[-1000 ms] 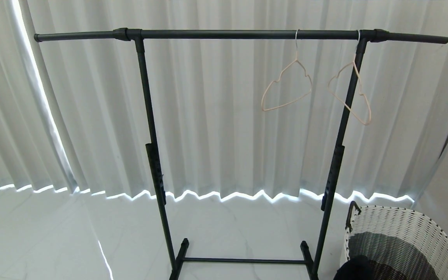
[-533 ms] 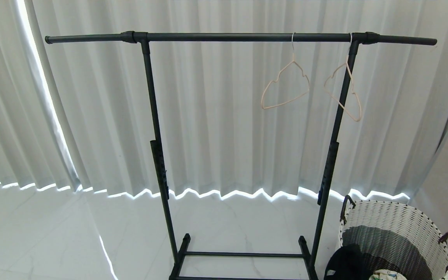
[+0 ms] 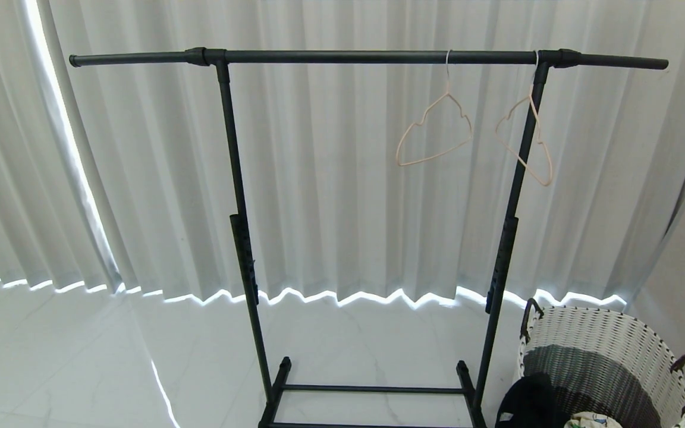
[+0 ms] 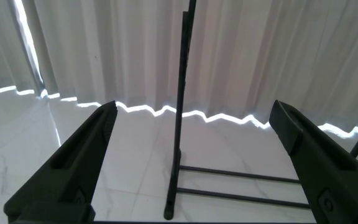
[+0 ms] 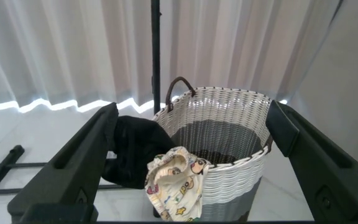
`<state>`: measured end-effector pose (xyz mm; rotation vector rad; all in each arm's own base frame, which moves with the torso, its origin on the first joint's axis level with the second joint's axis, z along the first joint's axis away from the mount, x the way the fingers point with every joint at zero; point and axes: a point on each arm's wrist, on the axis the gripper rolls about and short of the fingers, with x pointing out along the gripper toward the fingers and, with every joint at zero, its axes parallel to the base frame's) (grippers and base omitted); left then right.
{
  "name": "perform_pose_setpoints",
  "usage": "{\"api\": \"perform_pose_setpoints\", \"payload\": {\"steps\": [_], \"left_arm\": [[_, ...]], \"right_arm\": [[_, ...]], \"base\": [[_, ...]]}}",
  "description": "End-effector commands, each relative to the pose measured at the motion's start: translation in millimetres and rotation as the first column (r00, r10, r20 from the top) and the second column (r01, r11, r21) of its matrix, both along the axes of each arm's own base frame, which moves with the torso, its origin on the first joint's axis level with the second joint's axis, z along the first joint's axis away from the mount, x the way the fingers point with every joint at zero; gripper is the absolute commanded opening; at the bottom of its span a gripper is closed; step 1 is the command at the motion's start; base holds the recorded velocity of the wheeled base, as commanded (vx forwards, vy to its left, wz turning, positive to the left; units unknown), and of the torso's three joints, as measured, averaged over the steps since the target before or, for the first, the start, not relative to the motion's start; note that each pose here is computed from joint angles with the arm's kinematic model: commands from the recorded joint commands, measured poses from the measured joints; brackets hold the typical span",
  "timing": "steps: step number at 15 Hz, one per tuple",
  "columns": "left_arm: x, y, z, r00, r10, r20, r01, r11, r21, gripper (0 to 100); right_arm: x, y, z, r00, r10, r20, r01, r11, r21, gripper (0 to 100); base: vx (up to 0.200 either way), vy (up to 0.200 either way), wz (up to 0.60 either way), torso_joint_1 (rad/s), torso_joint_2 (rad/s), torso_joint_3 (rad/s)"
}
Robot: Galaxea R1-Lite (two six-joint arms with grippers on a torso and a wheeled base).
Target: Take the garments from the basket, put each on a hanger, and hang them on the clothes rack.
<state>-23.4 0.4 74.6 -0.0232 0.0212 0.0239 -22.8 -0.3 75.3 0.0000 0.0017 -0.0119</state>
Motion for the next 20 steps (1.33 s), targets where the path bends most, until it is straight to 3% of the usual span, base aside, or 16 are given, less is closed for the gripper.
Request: {"api": "perform_pose_setpoints", "payload": {"steps": [1, 2, 3, 4, 5, 7, 8, 9, 11, 13, 15, 20], "left_arm": [[0.0, 0.0, 0.0, 1.0, 0.001, 0.0, -0.001, 1.0, -0.003, 100], [0.0, 0.0, 0.0, 1.0, 0.003, 0.0, -0.003, 1.0, -0.004, 100], [0.0, 0.0, 0.0, 1.0, 0.003, 0.0, -0.003, 1.0, -0.003, 100], [0.0, 0.0, 0.0, 1.0, 0.001, 0.0, -0.001, 1.0, -0.003, 100], [0.1, 0.0, -0.1, 1.0, 0.003, 0.002, -0.003, 1.0, -0.003, 100], [0.1, 0.0, 0.1, 1.0, 0.003, 0.003, -0.003, 1.0, -0.003, 100], [0.1, 0.0, 0.1, 1.0, 0.003, 0.003, -0.003, 1.0, -0.003, 100], [0.1, 0.0, 0.1, 1.0, 0.003, 0.003, -0.003, 1.0, -0.003, 100], [0.1, 0.0, 0.1, 1.0, 0.003, 0.003, -0.003, 1.0, -0.003, 100], [0.1, 0.0, 0.1, 1.0, 0.003, 0.003, -0.003, 1.0, -0.003, 100], [0.1, 0.0, 0.1, 1.0, 0.003, 0.003, -0.003, 1.0, -0.003, 100], [0.1, 0.0, 0.1, 1.0, 0.003, 0.003, -0.003, 1.0, -0.003, 100]], "right_arm": [[0.0, 0.0, 0.5, 1.0, 0.001, 0.005, -0.001, 1.0, -0.003, 100], [0.0, 0.0, 0.5, 1.0, 0.001, 0.005, -0.001, 1.0, -0.006, 100], [-5.7, 1.8, 29.5, 0.993, 0.102, 0.064, -0.103, 0.995, 0.003, 100], [-2.6, 2.4, 65.4, 0.98, 0.189, 0.057, -0.192, 0.98, 0.053, 100], [7.6, 2.4, 90.0, 0.977, 0.213, 0.022, -0.214, 0.974, 0.069, 100], [46.6, 5.0, 99.5, 0.958, 0.214, -0.191, -0.213, 0.977, 0.029, 100], [64.6, 5.4, 97.3, 0.938, 0.196, -0.285, -0.211, 0.977, -0.023, 100], [88.3, 4.9, 91.3, 0.897, 0.17, -0.408, -0.229, 0.968, -0.101, 100], [132.5, -4.5, 69.7, 0.78, 0.093, -0.619, -0.285, 0.933, -0.218, 100], [165.1, -14.2, 46.8, 0.704, 0.061, -0.707, -0.371, 0.881, -0.294, 100], [178.0, -20.1, 20.1, 0.647, 0.05, -0.761, -0.423, 0.854, -0.303, 100], [185.7, -31.9, -30.1, 0.538, 0.033, -0.843, -0.463, 0.847, -0.262, 100]], "base": [[0.0, 0.0, 0.0, 0.0, 0.0, 0.0], [0.0, 0.0, 0.0, 0.0, 0.0, 0.0], [0.0, 0.0, 0.0, 0.0, 0.0, 0.0], [0.0, 0.0, 0.0, 0.0, 0.0, 0.0], [0.0, 0.0, 0.0, 0.0, 0.0, 0.0], [0.0, 0.0, 0.0, 0.0, 0.0, 0.0], [0.0, 0.0, 0.0, 0.0, 0.0, 0.0], [0.0, 0.0, 0.0, 0.0, 0.0, 0.0], [0.0, 0.0, 0.0, 0.0, 0.0, 0.0], [0.0, 0.0, 0.0, 0.0, 0.0, 0.0], [0.0, 0.0, 0.0, 0.0, 0.0, 0.0], [0.0, 0.0, 0.0, 0.0, 0.0, 0.0]]}}
